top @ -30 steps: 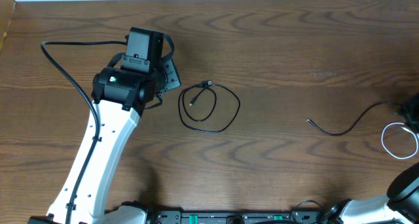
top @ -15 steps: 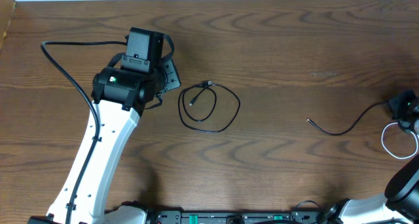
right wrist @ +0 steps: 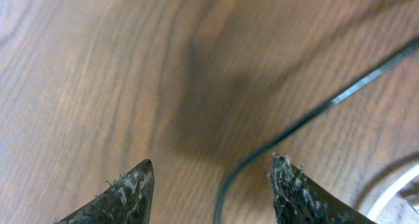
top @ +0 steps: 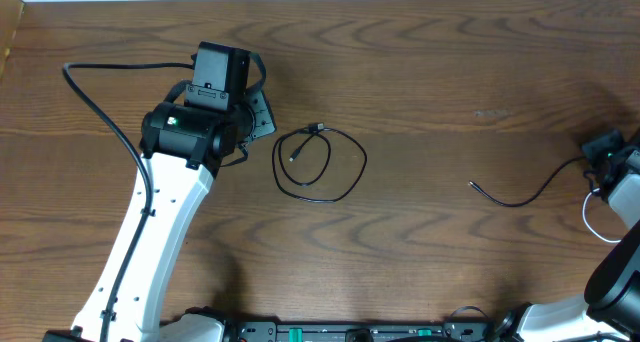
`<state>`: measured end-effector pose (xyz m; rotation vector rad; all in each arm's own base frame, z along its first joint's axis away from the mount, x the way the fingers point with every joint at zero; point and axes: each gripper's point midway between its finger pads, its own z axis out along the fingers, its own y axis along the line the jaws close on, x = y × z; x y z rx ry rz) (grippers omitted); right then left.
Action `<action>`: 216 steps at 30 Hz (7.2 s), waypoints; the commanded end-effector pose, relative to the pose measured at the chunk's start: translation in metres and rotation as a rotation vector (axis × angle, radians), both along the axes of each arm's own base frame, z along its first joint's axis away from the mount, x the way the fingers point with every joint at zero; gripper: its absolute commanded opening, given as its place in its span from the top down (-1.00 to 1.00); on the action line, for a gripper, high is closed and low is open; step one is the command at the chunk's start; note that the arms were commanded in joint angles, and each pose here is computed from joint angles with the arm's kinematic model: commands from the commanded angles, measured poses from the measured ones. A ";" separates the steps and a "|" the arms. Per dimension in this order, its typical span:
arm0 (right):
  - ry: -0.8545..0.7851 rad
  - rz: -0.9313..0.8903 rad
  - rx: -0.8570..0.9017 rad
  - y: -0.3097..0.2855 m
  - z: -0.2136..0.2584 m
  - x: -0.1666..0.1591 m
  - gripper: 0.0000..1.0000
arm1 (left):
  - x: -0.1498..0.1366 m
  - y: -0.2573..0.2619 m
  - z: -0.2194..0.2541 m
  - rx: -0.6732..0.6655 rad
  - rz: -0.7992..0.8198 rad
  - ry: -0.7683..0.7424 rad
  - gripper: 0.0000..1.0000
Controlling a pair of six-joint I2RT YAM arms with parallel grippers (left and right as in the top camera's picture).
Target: Untangle cables
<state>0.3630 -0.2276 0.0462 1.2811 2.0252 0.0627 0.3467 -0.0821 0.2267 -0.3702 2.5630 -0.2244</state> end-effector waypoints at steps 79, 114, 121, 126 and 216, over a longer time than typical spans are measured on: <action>0.627 1.000 -0.708 0.046 0.194 0.026 0.98 | -0.003 0.004 -0.006 0.001 0.035 0.027 0.00; -0.175 1.394 0.021 0.214 0.183 0.066 -0.99 | -0.006 0.005 -0.008 0.008 0.032 0.042 0.00; -0.208 1.512 0.155 0.269 0.188 0.052 -0.98 | -0.005 0.003 -0.016 0.029 -0.003 0.065 -0.01; -0.140 1.615 0.129 0.312 0.177 0.045 -0.99 | -0.006 -0.010 -0.034 0.016 -0.092 0.131 -0.01; 0.213 1.392 0.420 0.449 0.154 0.005 -0.98 | -0.001 -0.070 0.060 -0.278 -0.348 -0.195 0.85</action>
